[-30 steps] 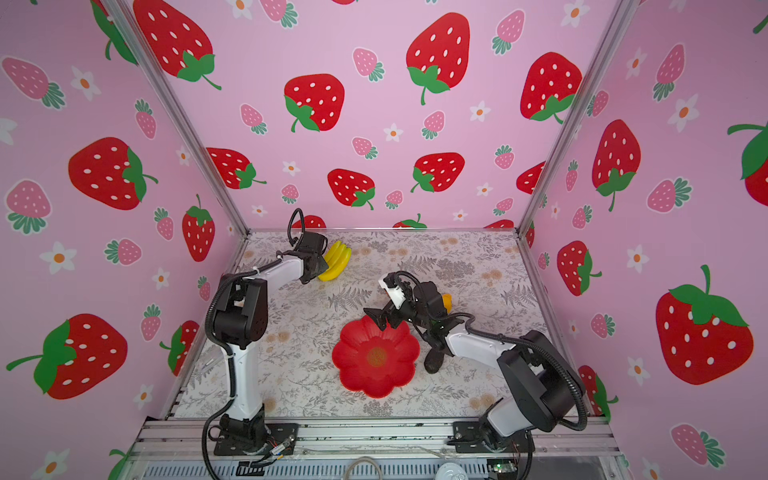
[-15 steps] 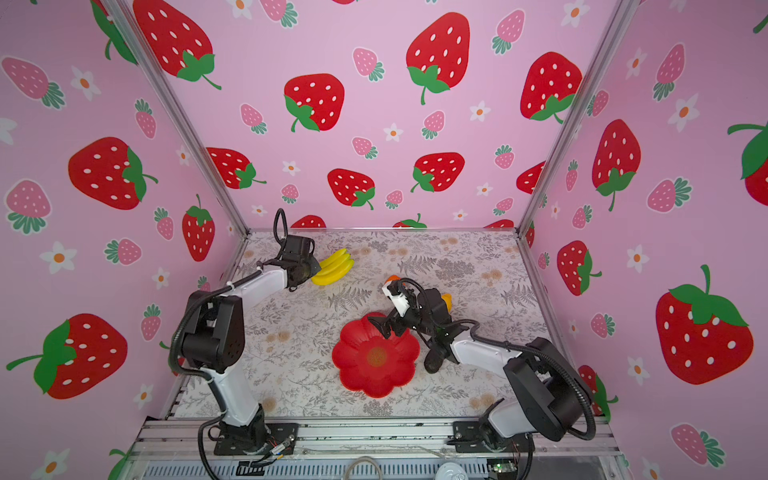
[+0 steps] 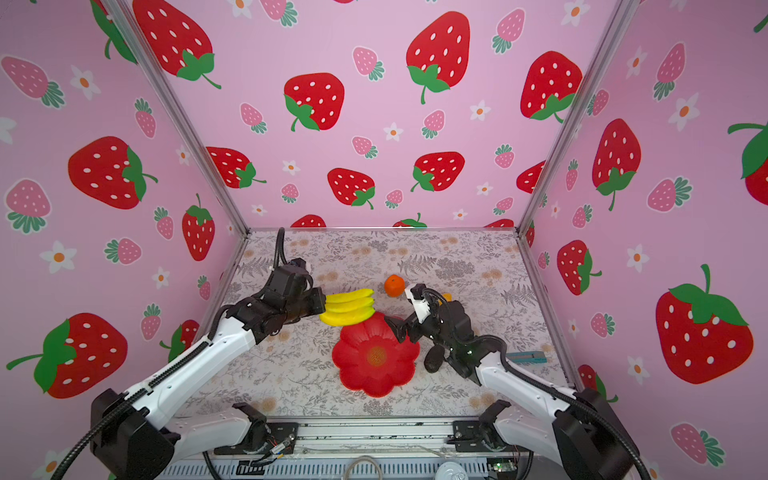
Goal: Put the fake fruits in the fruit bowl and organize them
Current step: 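Carry the bananas into the red bowl with the left gripper and release, then grasp the orange with the right gripper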
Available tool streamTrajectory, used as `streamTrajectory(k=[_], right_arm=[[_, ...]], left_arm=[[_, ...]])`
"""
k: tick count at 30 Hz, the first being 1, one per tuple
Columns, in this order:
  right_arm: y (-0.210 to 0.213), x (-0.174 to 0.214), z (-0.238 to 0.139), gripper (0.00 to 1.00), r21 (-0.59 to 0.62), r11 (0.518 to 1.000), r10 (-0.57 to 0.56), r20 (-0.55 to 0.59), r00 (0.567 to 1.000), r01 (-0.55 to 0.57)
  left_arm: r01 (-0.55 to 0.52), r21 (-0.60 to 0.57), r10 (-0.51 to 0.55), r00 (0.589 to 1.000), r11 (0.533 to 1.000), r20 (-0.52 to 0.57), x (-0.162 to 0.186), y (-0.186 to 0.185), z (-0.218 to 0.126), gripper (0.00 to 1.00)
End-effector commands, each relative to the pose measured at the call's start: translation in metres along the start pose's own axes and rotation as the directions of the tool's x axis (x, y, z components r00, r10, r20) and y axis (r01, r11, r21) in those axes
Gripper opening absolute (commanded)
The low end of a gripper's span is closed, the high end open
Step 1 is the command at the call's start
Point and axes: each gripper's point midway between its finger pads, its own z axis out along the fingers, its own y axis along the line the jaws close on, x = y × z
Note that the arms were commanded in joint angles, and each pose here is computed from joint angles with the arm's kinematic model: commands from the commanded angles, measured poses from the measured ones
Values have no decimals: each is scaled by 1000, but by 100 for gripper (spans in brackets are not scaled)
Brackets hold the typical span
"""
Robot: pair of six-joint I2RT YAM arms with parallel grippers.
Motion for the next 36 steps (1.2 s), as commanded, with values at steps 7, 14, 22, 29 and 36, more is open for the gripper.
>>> streamTrajectory(k=[7, 14, 22, 29, 36], right_arm=[[-9, 26, -29, 99, 79, 988, 136, -2, 991, -135], [-29, 40, -29, 99, 193, 961, 208, -25, 978, -199], [-49, 35, -10, 99, 288, 934, 238, -62, 969, -211], [-65, 27, 16, 99, 290, 936, 237, -93, 967, -202], [-83, 25, 60, 99, 262, 949, 221, -150, 964, -177]], left_arm=[[-280, -18, 270, 938, 960, -218, 90, -23, 25, 2], [-379, -87, 356, 912, 921, -205, 100, -42, 48, 3], [-437, -139, 412, 894, 888, -178, 104, -53, 65, 10], [-446, -137, 424, 891, 885, -164, 103, -54, 66, 59], [-457, -26, 457, 889, 889, -19, 73, -72, 17, 88]])
